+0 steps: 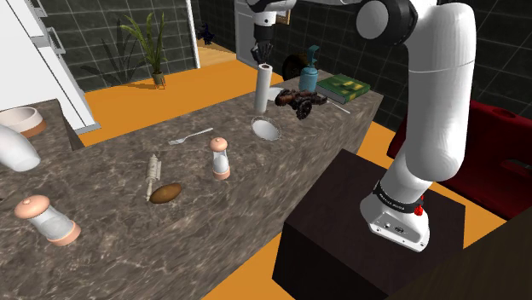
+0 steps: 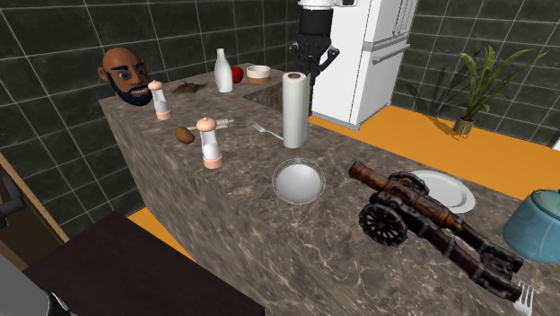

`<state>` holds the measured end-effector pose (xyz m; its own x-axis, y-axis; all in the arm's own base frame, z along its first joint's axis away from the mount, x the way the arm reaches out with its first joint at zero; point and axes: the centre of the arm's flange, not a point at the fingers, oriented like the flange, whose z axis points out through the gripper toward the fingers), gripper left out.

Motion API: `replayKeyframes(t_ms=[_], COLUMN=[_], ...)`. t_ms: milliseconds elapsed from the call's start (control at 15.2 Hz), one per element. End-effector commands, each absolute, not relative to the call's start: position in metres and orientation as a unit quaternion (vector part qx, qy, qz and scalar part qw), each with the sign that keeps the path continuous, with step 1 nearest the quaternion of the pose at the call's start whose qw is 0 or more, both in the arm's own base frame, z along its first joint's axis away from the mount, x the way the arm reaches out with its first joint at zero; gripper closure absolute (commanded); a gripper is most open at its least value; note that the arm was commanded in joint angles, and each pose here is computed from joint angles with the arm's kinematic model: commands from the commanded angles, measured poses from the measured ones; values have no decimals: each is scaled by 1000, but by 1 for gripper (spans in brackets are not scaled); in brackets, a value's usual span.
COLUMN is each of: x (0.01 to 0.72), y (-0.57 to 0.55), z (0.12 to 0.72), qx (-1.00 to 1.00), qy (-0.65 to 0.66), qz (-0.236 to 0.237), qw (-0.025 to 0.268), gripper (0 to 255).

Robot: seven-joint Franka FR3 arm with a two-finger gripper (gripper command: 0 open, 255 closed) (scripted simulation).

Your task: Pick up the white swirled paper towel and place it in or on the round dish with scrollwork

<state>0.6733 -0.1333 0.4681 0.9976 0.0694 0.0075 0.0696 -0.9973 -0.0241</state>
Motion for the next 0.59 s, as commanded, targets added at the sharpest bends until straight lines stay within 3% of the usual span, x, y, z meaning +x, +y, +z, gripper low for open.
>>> replayKeyframes(t_ms=[0, 528], x=[673, 673], y=[-133, -133], z=[457, 415], qx=[-999, -999], qy=[-35, -35], qz=[-4, -4], qw=[12, 12], gripper=[255, 255])
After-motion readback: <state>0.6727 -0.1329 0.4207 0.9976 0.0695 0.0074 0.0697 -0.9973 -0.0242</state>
